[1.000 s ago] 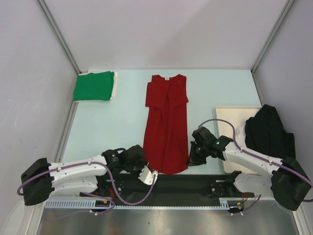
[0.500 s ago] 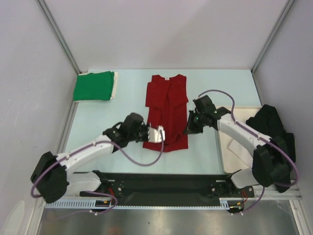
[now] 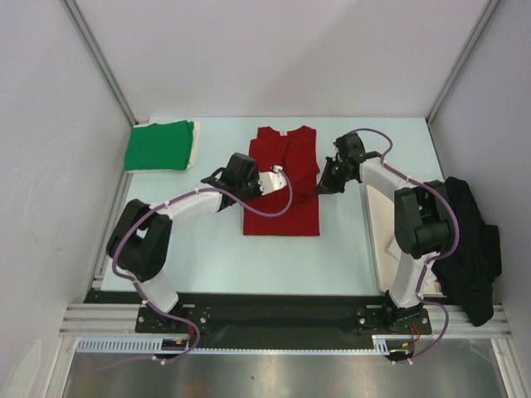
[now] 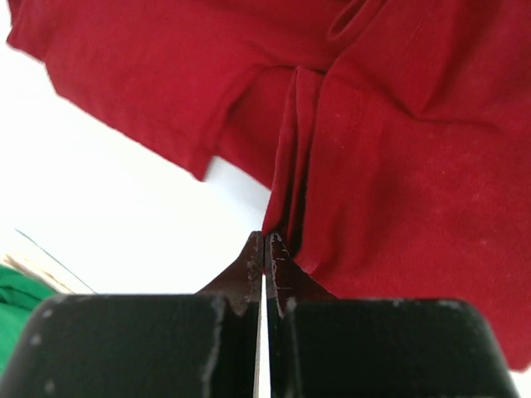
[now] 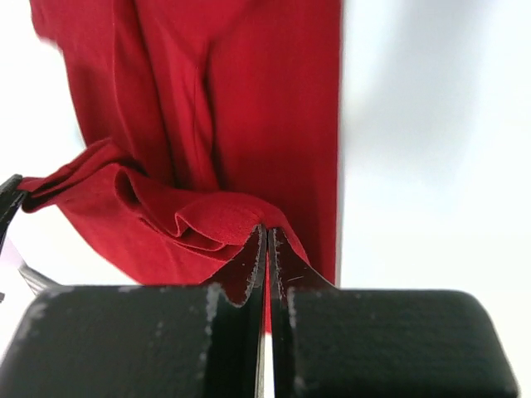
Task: Fold and stack the t-shirts
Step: Fold the tshirt
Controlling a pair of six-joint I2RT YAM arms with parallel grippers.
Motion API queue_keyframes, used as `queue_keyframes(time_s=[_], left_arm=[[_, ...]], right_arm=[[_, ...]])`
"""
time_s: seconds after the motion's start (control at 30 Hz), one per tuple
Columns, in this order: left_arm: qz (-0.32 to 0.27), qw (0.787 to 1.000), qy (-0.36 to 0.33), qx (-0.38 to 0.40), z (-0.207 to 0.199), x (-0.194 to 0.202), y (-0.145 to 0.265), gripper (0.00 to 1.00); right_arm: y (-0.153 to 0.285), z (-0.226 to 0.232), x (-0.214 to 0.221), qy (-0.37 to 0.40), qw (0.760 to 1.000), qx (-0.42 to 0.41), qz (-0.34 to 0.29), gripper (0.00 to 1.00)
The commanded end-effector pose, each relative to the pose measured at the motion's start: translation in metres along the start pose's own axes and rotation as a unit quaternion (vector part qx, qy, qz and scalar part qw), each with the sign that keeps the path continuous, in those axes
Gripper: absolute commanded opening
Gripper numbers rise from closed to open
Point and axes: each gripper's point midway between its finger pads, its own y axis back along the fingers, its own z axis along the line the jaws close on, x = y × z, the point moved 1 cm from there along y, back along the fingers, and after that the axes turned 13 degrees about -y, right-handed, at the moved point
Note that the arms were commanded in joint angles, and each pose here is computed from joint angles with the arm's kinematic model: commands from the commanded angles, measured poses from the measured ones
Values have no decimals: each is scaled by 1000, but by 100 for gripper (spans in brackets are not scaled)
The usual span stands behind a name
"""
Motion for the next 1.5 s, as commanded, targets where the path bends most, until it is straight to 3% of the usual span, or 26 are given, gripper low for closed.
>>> queue_keyframes(time_s=[0.0,0.37,0.47,0.5,0.57,0.6,0.77,0.87,0.93,0.97,1.03,1.07,1.13,1.17,1.33,1.47], left_arm=[[-8,998,37,-57,45,-6,-2,0],[25,997,57,-47,48,16,-36,0],[42,995,65,-61,55,24,-43,0],[47,994,68,-68,60,25,-45,1],[61,991,85,-83,68,27,-48,17],[65,990,92,-89,72,29,-48,18],[80,982,133,-109,83,37,-49,6],[83,984,133,-89,74,39,-54,5],[88,983,137,-85,72,39,-50,10],[84,984,136,-79,69,37,-46,21],[36,990,119,-59,68,16,-21,31],[19,993,111,-29,49,13,-16,44],[-23,997,71,2,31,-7,11,54],[-37,997,55,41,3,-8,14,59],[-23,989,-56,136,-86,-1,26,63],[-8,987,-57,152,-102,8,19,64]], right_arm=[[-1,19,-35,14,999,-37,-26,0],[-27,5,-64,-5,999,-31,-20,0],[-32,-2,-73,-14,999,-34,-22,10],[-33,-3,-75,-13,999,-32,-22,24],[-25,-6,-89,-19,999,-23,-37,37],[-19,-9,-98,-17,998,-10,-57,42],[31,-1,-106,11,992,7,-122,47],[35,-14,-76,18,994,32,-106,50],[47,-14,-56,21,994,28,-103,54],[49,-14,-45,17,995,24,-99,55],[45,-23,-4,27,997,30,-63,60],[43,-26,10,27,998,36,-51,61],[38,-30,43,40,998,39,-18,64],[36,-30,53,38,998,39,-8,64],[18,-47,88,15,999,42,31,64],[8,-48,92,5,999,32,35,64]])
